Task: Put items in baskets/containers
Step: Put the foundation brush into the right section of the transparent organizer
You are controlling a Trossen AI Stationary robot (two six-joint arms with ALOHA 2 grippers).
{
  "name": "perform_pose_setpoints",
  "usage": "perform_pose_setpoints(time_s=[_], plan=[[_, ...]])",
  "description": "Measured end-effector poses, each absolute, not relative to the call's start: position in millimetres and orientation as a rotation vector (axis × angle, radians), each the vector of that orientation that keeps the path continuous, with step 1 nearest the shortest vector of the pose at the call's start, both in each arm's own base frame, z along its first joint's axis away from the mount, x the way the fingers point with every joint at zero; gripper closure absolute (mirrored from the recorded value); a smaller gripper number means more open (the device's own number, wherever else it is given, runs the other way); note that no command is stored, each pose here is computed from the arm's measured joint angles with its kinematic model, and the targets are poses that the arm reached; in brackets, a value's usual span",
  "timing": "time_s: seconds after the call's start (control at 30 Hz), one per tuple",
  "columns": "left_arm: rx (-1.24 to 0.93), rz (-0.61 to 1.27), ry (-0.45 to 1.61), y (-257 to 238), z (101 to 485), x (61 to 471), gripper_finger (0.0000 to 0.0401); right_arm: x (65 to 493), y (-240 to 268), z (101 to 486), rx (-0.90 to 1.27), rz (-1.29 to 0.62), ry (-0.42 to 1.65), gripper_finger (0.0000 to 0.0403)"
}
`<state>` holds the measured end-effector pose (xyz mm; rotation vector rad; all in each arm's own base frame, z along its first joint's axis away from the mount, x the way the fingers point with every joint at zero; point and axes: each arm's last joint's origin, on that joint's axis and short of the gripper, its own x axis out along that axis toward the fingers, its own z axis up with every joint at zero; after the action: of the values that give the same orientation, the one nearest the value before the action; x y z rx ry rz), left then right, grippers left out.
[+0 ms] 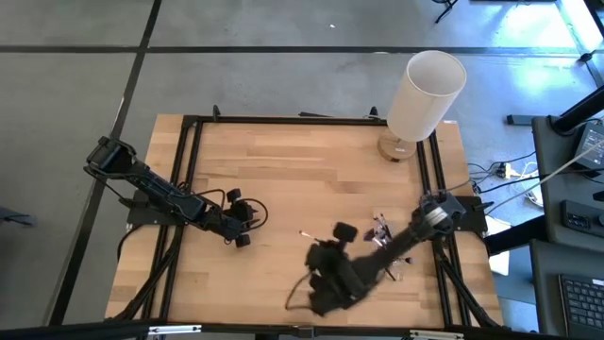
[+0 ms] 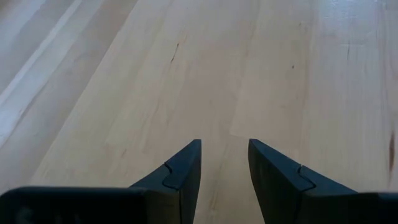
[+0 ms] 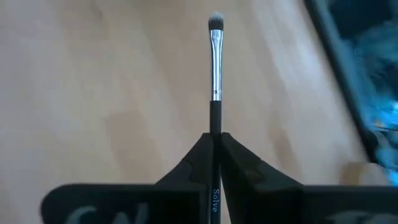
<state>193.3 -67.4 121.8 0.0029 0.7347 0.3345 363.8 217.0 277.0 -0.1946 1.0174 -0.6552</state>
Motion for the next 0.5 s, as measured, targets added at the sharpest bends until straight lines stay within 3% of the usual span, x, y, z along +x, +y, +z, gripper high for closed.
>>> perform_pose_setpoints(time_s=[0.2, 0.5], plan=[[0.002, 0.343, 0.73, -67, 122, 193, 0.0274, 311, 243, 306, -0.089, -0.628, 0.876, 0.038], [0.0, 0.362, 0.72, -66, 122, 194, 0.0274, 217, 256, 294, 0.044, -0.63, 0.768, 0.0379]])
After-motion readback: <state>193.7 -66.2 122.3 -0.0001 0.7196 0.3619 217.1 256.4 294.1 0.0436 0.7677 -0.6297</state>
